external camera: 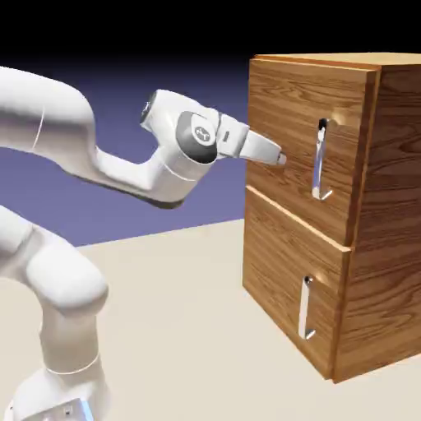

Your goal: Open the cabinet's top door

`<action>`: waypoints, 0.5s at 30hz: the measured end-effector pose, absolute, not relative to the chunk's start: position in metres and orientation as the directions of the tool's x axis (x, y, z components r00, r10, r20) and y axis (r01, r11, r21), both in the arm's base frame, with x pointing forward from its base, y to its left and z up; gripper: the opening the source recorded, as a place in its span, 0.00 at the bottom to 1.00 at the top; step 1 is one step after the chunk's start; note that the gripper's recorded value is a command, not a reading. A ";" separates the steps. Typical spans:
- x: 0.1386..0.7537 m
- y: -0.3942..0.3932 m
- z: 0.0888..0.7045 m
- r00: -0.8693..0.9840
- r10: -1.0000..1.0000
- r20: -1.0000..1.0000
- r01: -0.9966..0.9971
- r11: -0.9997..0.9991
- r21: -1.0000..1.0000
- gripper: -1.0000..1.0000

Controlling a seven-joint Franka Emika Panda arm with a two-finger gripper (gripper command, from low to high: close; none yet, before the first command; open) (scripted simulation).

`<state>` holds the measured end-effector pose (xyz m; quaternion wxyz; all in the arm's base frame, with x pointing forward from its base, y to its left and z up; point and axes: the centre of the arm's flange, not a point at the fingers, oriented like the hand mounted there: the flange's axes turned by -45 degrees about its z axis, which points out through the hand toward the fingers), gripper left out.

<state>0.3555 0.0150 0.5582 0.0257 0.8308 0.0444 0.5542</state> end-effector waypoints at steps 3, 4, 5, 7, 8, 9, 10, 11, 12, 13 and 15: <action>0.352 0.009 0.561 0.346 0.099 0.933 0.041 -0.995 0.090 1.00; 0.351 0.007 0.562 0.334 0.097 0.938 0.039 -0.995 0.089 1.00; 0.350 0.005 0.562 0.322 0.095 0.942 0.038 -0.995 0.088 1.00; 0.348 0.000 0.563 0.298 0.092 0.950 0.035 -0.996 0.085 1.00; 0.347 -0.003 0.563 0.285 0.089 0.954 0.034 -0.996 0.083 1.00; 0.347 -0.005 0.563 0.273 0.087 0.958 0.033 -0.996 0.081 1.00; 0.346 -0.008 0.563 0.261 0.085 0.962 0.032 -0.996 0.079 1.00; 0.345 -0.011 0.563 0.249 0.082 0.965 0.031 -0.997 0.077 1.00; 0.345 -0.014 0.562 0.237 0.080 0.968 0.030 -0.997 0.075 1.00; 0.344 -0.018 0.562 0.225 0.077 0.971 0.029 -0.997 0.072 1.00; 0.344 -0.024 0.561 0.201 0.071 0.977 0.027 -0.997 0.067 1.00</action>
